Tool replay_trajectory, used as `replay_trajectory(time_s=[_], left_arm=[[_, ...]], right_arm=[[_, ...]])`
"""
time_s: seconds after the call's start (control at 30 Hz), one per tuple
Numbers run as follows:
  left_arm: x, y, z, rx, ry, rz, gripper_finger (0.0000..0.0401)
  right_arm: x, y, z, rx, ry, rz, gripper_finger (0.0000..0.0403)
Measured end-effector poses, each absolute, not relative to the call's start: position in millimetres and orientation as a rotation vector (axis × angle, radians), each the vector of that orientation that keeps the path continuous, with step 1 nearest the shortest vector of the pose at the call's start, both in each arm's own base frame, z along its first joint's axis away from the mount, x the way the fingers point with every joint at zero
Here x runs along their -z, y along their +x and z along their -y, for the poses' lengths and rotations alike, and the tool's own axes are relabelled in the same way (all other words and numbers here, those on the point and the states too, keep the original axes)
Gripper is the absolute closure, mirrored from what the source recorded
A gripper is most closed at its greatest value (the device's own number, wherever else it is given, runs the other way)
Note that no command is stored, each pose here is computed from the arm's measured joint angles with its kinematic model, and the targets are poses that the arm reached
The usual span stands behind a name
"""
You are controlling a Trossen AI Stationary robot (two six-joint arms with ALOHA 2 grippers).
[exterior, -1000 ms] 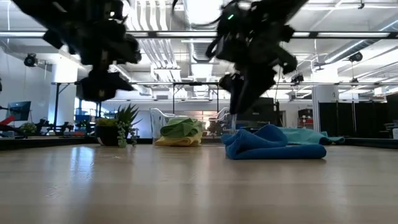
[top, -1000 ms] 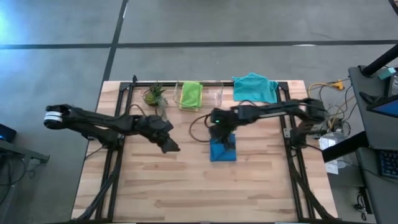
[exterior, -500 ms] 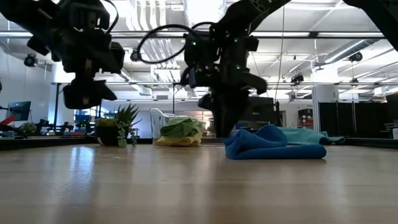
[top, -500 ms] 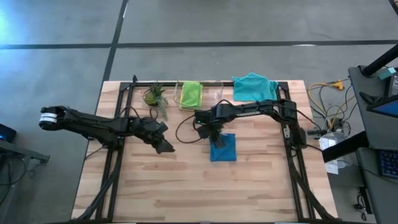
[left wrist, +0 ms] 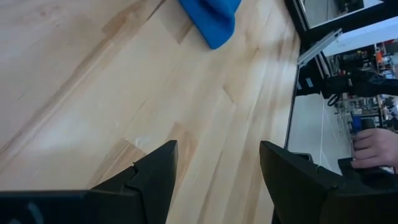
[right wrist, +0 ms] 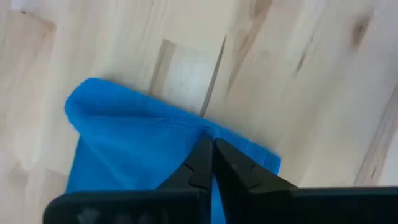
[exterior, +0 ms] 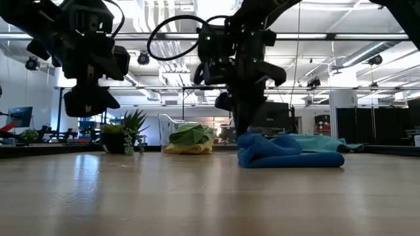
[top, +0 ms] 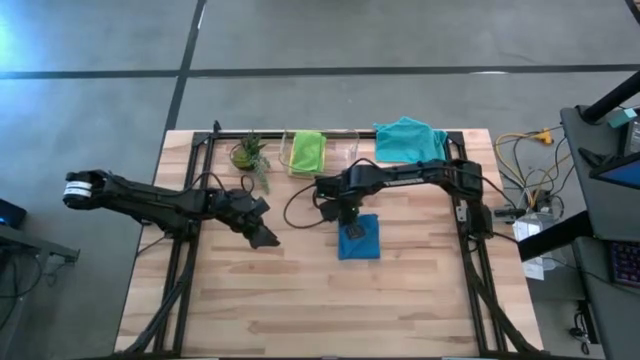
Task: Fold microfiber towels
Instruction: Fold the bottom blue towel
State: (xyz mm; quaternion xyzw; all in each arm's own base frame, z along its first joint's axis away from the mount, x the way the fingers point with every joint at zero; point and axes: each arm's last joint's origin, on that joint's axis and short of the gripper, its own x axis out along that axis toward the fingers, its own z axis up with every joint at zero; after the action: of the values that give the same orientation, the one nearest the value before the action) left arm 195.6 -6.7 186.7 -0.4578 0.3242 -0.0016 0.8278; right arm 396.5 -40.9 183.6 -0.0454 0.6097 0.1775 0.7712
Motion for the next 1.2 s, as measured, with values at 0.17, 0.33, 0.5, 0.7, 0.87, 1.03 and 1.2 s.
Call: replay_trajectory(time_s=[0.17, 0.33, 0.5, 0.7, 0.87, 1.03, 1.2], left_arm=[[-187, 196, 7, 0.009, -0.967, -0.681, 0.0189], [-188, 198, 7, 0.020, -0.961, -0.649, 0.0189], [-189, 198, 6, 0.017, -0.958, -0.640, 0.0189], [-189, 200, 6, 0.020, -0.957, -0.629, 0.0189], [-187, 205, 6, 0.026, -0.961, -0.609, 0.0189], [-186, 212, 6, 0.041, -0.963, -0.580, 0.0189], [-185, 220, 6, 0.054, -0.992, -0.545, 0.0189]], right_arm=[[-195, 389, 33, -0.340, -0.029, -1.350, 0.0394], [-205, 379, 19, -0.314, 0.010, -1.347, 0.0394], [-205, 358, 0, -0.297, 0.053, -1.384, 0.0394], [-198, 331, -22, -0.287, 0.085, -1.410, 0.0394], [-194, 314, -34, -0.266, 0.119, -1.421, 0.0394], [-190, 302, -39, -0.240, 0.152, -1.446, 0.0394], [-186, 294, -42, -0.191, 0.213, -1.467, 0.0394]])
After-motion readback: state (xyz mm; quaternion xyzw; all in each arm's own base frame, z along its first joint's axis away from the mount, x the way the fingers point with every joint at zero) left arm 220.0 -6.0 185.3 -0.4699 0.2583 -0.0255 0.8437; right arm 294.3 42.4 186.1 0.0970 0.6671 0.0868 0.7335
